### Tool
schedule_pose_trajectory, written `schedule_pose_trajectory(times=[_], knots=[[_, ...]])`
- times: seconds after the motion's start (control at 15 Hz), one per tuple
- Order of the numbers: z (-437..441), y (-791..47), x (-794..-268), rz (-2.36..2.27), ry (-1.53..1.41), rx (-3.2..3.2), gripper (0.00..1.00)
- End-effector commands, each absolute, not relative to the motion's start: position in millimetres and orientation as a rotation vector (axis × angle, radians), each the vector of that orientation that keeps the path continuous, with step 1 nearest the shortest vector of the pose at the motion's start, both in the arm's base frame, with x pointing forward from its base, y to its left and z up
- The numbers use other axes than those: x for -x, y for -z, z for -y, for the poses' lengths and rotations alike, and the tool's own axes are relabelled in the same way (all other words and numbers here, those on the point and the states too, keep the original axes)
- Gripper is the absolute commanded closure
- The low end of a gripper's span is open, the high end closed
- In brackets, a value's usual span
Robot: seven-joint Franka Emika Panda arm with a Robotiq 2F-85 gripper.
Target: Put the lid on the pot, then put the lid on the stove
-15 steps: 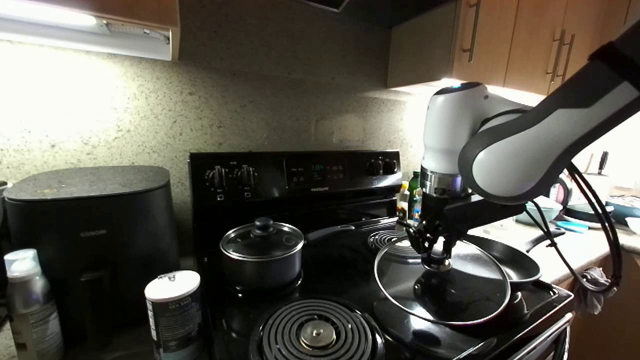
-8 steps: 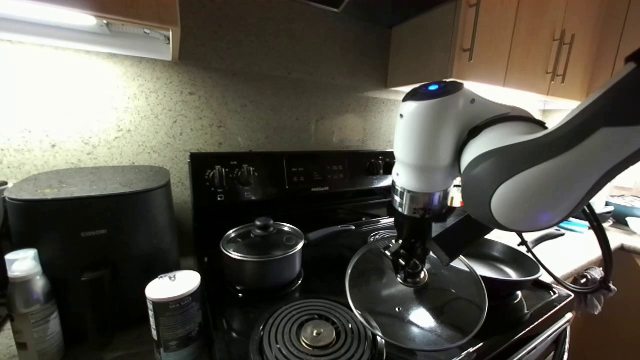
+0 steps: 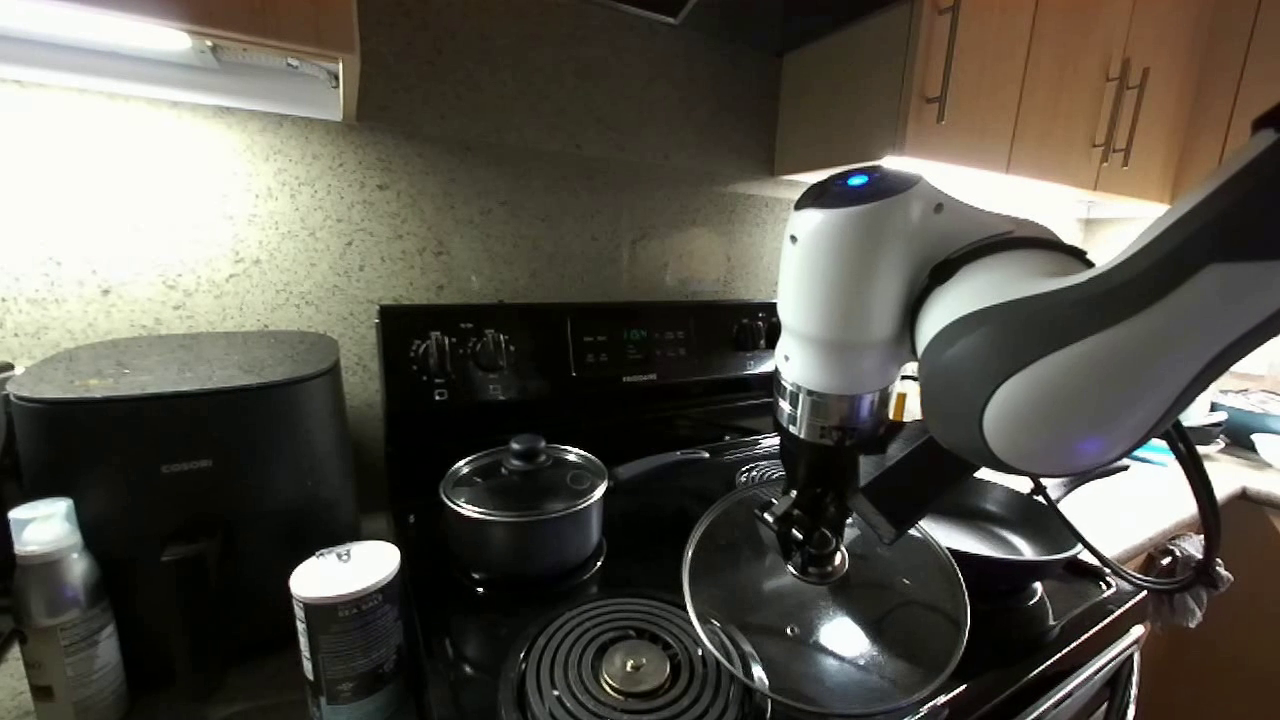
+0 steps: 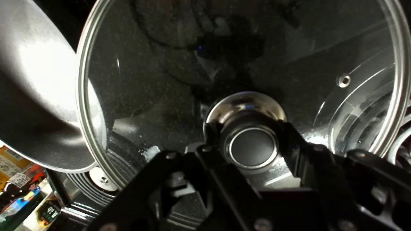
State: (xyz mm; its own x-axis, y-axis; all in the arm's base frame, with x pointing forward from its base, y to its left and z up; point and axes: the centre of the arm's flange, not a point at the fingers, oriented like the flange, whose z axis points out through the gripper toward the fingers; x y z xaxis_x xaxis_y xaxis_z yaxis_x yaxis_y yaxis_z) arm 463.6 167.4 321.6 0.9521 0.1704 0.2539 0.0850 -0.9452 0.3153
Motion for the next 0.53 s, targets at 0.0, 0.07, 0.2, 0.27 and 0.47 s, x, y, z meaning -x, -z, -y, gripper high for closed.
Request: schedule_pose_trajectory(times=[0.0,0.07,0.2,0.27,0.47], knots=[[-186.1,-315.0,-453.3,-0.308,-0.402,-2.778,0.75],[-189.1,-314.6,-452.0,-0.328,-0.400,-2.778,0.75],[-193.3,-315.1,-453.0,-0.349,-0.391,-2.792,0.75],[-196.5,-314.6,-453.4,-0.356,-0.385,-2.793,0.75],[-201.4,-314.0,-454.3,-0.385,-0.378,-2.798,0.75]])
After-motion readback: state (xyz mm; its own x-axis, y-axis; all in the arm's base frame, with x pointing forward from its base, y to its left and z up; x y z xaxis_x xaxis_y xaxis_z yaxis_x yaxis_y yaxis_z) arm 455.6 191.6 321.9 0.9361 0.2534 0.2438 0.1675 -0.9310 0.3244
